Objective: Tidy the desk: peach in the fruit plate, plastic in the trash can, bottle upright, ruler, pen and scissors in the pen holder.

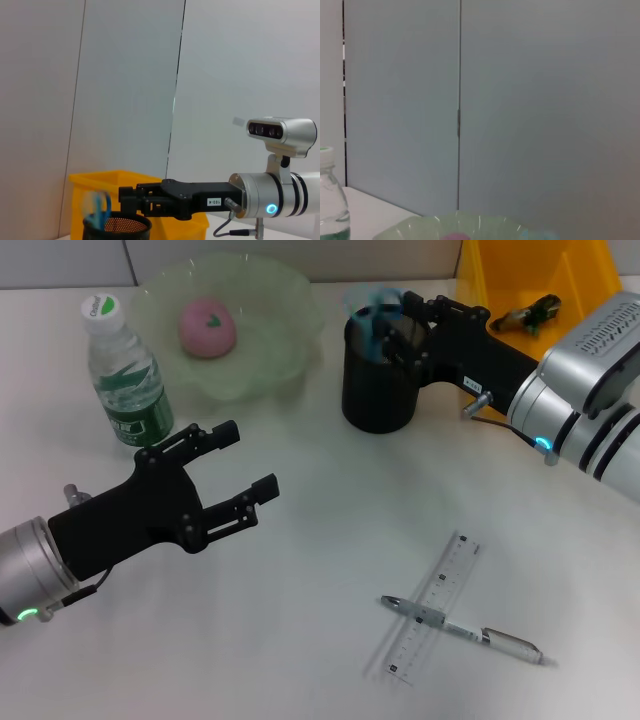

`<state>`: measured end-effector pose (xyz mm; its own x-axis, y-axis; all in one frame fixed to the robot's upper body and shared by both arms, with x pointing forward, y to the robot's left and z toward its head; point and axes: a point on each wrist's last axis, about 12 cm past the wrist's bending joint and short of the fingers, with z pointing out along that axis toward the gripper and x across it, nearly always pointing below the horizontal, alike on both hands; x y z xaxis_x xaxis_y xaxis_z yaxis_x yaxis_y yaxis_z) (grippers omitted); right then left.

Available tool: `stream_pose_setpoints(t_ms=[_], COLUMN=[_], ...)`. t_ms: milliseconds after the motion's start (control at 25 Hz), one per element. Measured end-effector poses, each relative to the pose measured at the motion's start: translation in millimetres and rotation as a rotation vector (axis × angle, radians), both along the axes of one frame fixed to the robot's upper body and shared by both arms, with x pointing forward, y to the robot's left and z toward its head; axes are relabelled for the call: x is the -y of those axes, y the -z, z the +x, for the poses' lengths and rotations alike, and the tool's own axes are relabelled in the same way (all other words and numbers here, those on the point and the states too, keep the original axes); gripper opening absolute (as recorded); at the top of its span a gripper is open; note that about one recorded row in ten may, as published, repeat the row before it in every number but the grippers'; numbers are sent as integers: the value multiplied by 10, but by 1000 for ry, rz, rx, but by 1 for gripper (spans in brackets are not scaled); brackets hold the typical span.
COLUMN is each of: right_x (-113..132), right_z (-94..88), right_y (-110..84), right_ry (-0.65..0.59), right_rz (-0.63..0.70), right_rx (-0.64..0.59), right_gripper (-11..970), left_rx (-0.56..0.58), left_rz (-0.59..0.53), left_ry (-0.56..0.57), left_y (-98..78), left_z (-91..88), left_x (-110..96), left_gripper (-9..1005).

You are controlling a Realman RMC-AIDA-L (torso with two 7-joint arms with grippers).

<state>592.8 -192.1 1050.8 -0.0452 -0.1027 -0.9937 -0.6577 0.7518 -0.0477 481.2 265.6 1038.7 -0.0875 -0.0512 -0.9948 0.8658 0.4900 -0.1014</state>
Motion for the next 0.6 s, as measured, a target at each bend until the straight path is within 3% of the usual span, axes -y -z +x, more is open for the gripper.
stream_pose_setpoints(t_ms=[400,520,600], right_x=[22,22,23], right_z=[0,0,3], right_y=[-7,-7,-10], right_ry=[19,20,25], right_rz=[20,22,26], right_rx=[2,2,2], right_gripper=[551,773,777], left_rx=[5,5,5], left_rz=[1,-1,-2], left_ry=[1,2,3], left_y=[-11,-12,-11], left_z=[11,7,3], left_x=[-5,-6,-5], left_gripper=[798,798,798])
